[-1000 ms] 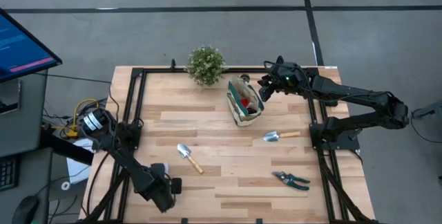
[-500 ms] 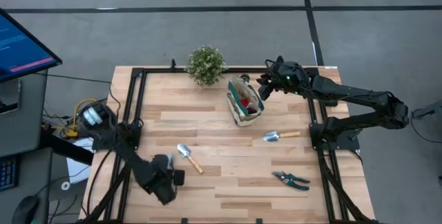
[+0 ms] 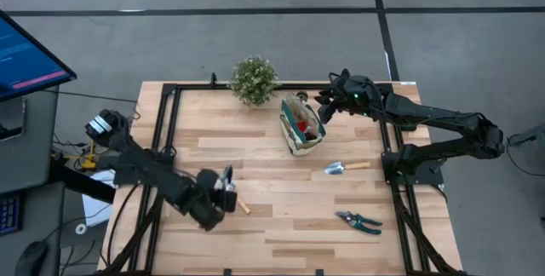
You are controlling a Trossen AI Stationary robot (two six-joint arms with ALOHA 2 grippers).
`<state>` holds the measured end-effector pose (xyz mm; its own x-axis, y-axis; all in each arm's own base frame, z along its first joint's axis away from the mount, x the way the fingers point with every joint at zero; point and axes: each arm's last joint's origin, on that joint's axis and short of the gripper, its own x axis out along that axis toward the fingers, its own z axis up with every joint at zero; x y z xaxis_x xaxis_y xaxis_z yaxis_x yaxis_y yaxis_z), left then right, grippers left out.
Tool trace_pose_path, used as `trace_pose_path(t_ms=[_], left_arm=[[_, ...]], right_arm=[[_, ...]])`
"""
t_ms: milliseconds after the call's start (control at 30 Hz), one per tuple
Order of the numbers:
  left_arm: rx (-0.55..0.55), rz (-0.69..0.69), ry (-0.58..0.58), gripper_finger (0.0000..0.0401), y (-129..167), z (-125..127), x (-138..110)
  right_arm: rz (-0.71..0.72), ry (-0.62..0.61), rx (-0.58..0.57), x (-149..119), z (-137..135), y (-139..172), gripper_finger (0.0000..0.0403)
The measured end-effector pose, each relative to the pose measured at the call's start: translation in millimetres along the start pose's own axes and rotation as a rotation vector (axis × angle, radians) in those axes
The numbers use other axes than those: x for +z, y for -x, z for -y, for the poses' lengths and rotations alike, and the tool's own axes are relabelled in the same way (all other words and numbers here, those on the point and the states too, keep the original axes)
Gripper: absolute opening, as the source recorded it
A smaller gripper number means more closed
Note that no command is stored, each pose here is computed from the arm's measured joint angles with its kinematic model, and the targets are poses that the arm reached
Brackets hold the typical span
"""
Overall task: Pick & Place Garden tools in Gardening bag
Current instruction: Put the brown trowel into the white gardening bag
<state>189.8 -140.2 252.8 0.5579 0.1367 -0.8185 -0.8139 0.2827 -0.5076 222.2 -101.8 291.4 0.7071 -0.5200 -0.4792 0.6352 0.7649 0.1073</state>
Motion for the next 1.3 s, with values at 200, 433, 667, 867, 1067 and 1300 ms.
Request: trace_pose_path(t_ms=[200, 433, 667, 867, 1067, 1300], left_arm=[[-0.060, 0.263, -0.138, 0.0066, 10.8, 5.4, 56.3], [-0.102, 0.616, -0.269, 0.0066, 19.5, 23.3, 129.8], [-0.254, 0.748, -0.389, 0.0066, 25.0, 37.5, 194.4], [-0.301, 0.765, -0.404, 0.0066, 37.1, 28.7, 212.6], [-0.330, 0.814, -0.430, 0.0066, 54.3, 24.6, 211.9], [-0.334, 0.849, -0.457, 0.0066, 64.8, 21.5, 211.1]], right_arm=[[0.051, -0.012, 0.073, 6.0, -3.1, 0.3, 0.0123], [0.082, -0.016, 0.173, 10.4, -6.7, 1.1, 0.0122], [0.004, -0.008, 0.161, 14.1, -11.0, -14.1, 0.0122], [-0.156, 0.046, 0.149, 36.4, -34.0, -54.0, 0.0122], [-0.376, 0.044, 0.095, 45.3, -52.1, -96.2, 0.0124], [-0.522, 0.035, 0.043, 49.4, -58.5, -125.6, 0.0153]])
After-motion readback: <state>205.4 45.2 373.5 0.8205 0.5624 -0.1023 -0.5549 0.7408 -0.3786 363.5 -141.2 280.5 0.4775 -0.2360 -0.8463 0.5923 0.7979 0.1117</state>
